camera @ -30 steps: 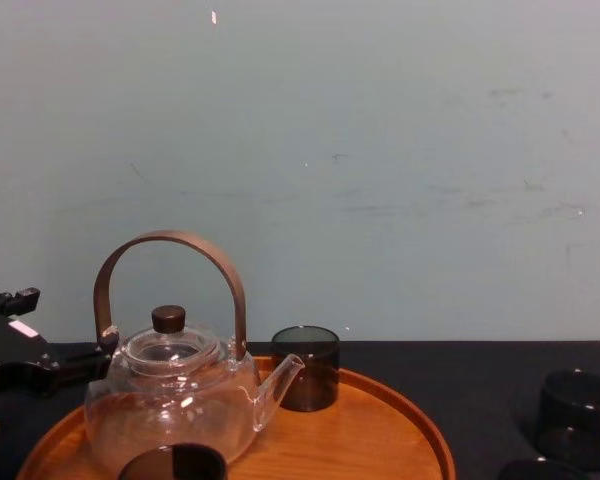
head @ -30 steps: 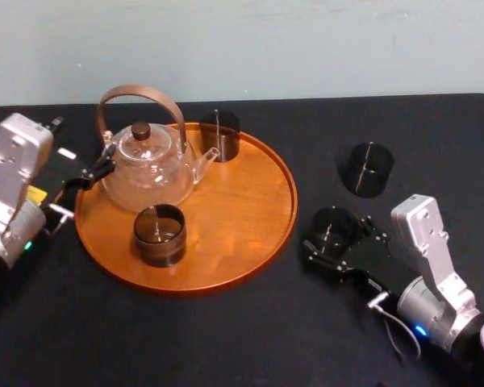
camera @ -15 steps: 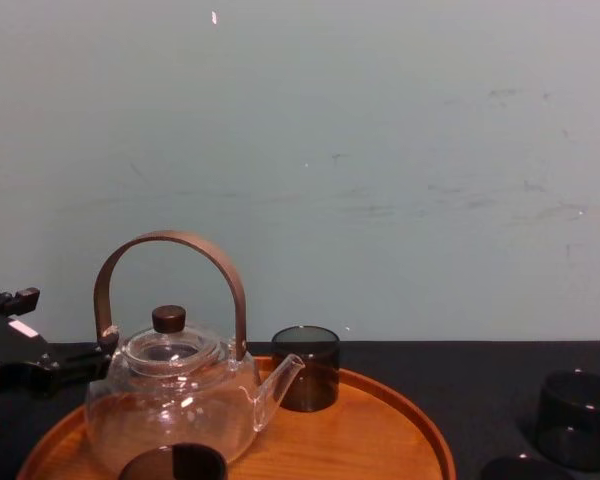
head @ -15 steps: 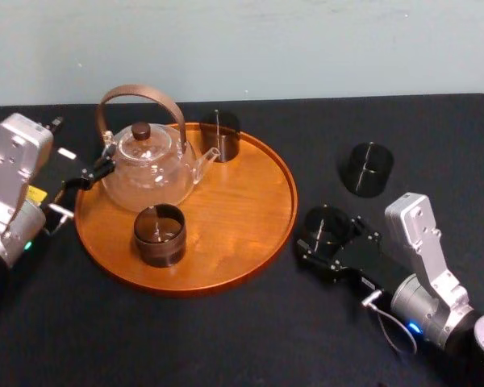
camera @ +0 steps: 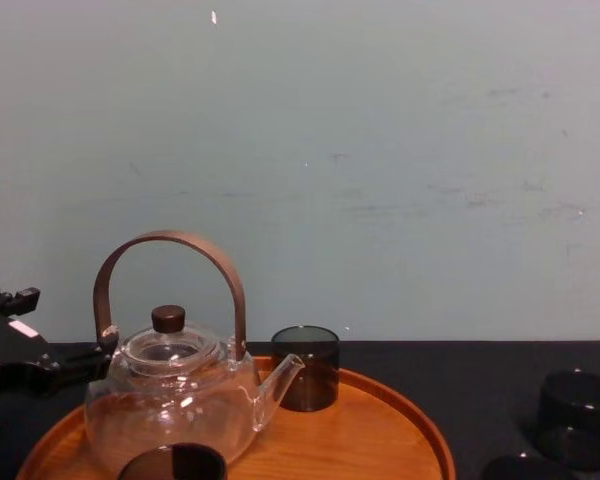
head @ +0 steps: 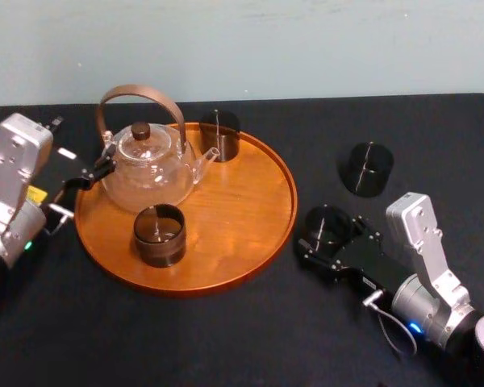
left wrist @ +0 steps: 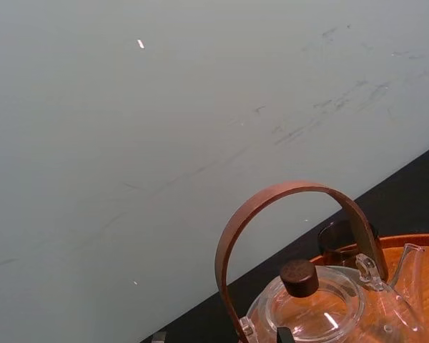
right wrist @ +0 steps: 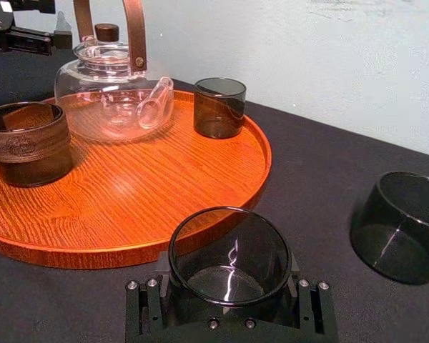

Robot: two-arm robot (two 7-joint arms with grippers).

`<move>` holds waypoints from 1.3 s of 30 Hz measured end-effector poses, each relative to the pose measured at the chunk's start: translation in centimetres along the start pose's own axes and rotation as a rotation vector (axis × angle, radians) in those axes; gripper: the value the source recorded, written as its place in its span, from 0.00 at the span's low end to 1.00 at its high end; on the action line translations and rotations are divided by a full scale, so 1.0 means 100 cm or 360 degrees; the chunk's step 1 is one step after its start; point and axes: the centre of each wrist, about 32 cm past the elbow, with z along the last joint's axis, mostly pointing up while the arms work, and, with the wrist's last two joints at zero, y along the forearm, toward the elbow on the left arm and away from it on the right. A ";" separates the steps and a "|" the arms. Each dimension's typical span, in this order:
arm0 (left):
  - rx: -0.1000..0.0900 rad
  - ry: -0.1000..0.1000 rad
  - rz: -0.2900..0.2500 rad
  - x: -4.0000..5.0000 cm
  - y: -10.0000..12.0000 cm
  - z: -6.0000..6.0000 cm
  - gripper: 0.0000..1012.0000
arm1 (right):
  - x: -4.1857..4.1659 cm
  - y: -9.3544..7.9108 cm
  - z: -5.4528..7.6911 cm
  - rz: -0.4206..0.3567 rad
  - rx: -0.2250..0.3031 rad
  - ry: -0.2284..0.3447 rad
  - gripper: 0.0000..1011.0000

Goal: Pick up the glass from the table and place it on the tray.

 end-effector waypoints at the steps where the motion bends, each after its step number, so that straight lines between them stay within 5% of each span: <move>1: 0.0000 0.0000 0.0000 0.0000 0.000 0.000 0.99 | 0.0000 0.000 0.000 0.0000 0.0000 0.0000 0.90; 13: 0.0000 0.0000 0.0000 0.0000 0.000 0.000 0.99 | 0.0065 -0.003 0.001 -0.0015 0.0017 -0.0018 0.90; 19: 0.0000 0.0000 0.0000 0.0000 0.000 0.000 0.99 | 0.0088 -0.005 0.012 -0.0001 0.0054 -0.0047 0.90; 39: 0.0000 0.0000 0.0000 0.0000 0.000 0.000 0.99 | -0.0035 0.019 0.047 0.0169 0.0141 -0.0154 0.90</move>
